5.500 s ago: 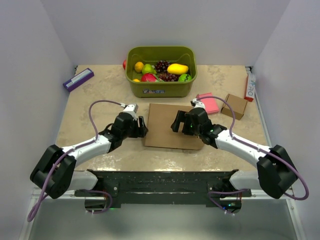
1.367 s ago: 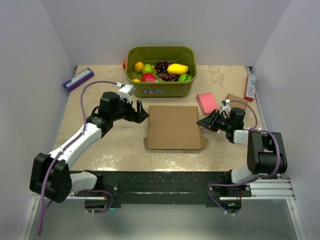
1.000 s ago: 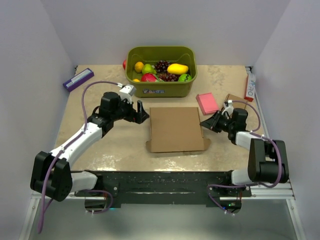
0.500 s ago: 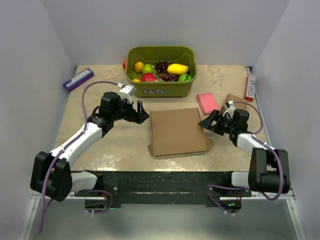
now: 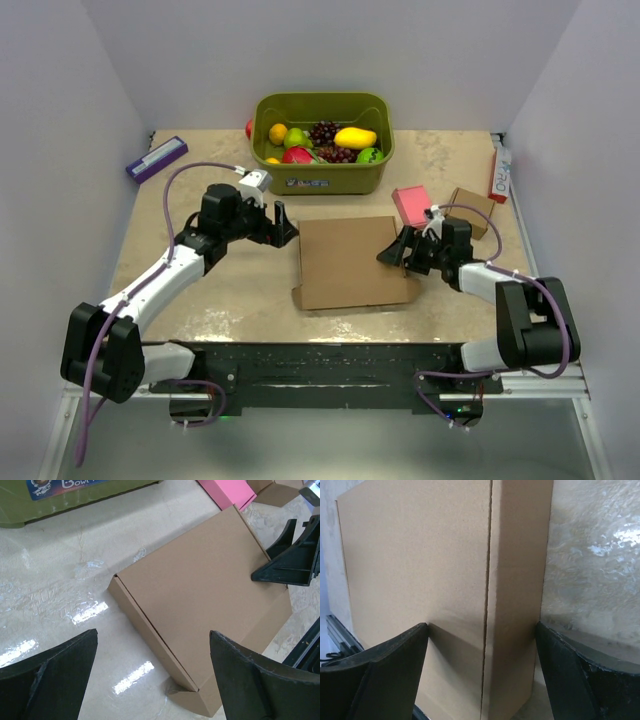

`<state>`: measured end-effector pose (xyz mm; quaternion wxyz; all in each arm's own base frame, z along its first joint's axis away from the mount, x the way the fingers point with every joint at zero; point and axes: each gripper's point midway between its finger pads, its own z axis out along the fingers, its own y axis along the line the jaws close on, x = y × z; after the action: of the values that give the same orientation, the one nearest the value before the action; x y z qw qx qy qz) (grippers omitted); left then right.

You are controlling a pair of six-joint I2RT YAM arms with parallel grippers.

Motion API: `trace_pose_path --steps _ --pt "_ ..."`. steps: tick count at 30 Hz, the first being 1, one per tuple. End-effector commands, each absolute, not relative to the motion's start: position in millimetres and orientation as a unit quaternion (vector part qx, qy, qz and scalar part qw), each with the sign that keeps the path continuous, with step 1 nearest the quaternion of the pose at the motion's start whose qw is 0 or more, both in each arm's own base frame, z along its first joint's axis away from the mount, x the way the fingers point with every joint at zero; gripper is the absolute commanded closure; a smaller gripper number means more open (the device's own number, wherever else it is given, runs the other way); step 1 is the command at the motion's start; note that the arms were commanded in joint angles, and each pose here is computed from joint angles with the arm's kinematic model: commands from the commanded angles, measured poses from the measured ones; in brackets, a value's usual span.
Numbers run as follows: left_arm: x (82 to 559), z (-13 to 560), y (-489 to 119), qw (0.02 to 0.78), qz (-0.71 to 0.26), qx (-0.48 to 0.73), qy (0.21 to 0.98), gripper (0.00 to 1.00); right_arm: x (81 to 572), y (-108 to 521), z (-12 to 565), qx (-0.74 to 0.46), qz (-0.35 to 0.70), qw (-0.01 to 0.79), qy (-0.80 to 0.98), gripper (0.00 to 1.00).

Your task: Fold the paper box

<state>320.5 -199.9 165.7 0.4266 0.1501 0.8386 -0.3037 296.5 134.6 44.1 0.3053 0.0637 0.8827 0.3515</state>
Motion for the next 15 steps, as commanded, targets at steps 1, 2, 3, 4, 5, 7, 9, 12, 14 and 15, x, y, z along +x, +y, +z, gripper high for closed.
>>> trace_pose_path --steps 1,2,3,4,5,7,9,12,14,15 --pt "321.7 170.9 -203.4 0.433 -0.314 0.150 0.832 0.03 306.8 138.7 42.7 0.073 0.349 0.311 0.881 0.31" --pt "321.7 172.2 -203.7 0.434 -0.315 0.150 0.831 0.04 305.5 141.4 43.2 0.072 0.360 0.308 0.878 0.36" --pt "321.7 173.6 -203.7 0.436 -0.315 0.151 0.829 0.04 302.1 143.3 41.2 0.076 0.365 0.300 0.878 0.45" --pt "321.4 174.4 -203.5 0.437 -0.315 0.151 0.829 0.03 300.5 146.2 43.7 0.073 0.375 0.298 0.875 0.48" --pt "321.4 176.1 -203.6 0.439 -0.315 0.151 0.828 0.04 299.7 147.4 44.2 0.074 0.380 0.298 0.873 0.51" --pt "320.8 179.9 -203.3 0.443 -0.316 0.152 0.825 0.03 298.3 151.0 49.9 0.075 0.394 0.297 0.867 0.66" --pt "320.2 180.5 -202.9 0.444 -0.316 0.151 0.825 0.03 298.1 153.0 55.5 0.080 0.404 0.297 0.861 0.74" --pt "319.4 185.9 -202.1 0.452 -0.316 0.152 0.821 0.04 296.7 156.5 61.5 0.082 0.416 0.296 0.856 0.83" --pt "319.0 187.7 -201.6 0.454 -0.316 0.152 0.819 0.04 297.0 155.5 64.2 0.084 0.416 0.300 0.854 0.89" --pt "319.2 188.0 -201.7 0.454 -0.316 0.151 0.819 0.03 297.1 154.8 62.4 0.087 0.413 0.299 0.856 0.90"
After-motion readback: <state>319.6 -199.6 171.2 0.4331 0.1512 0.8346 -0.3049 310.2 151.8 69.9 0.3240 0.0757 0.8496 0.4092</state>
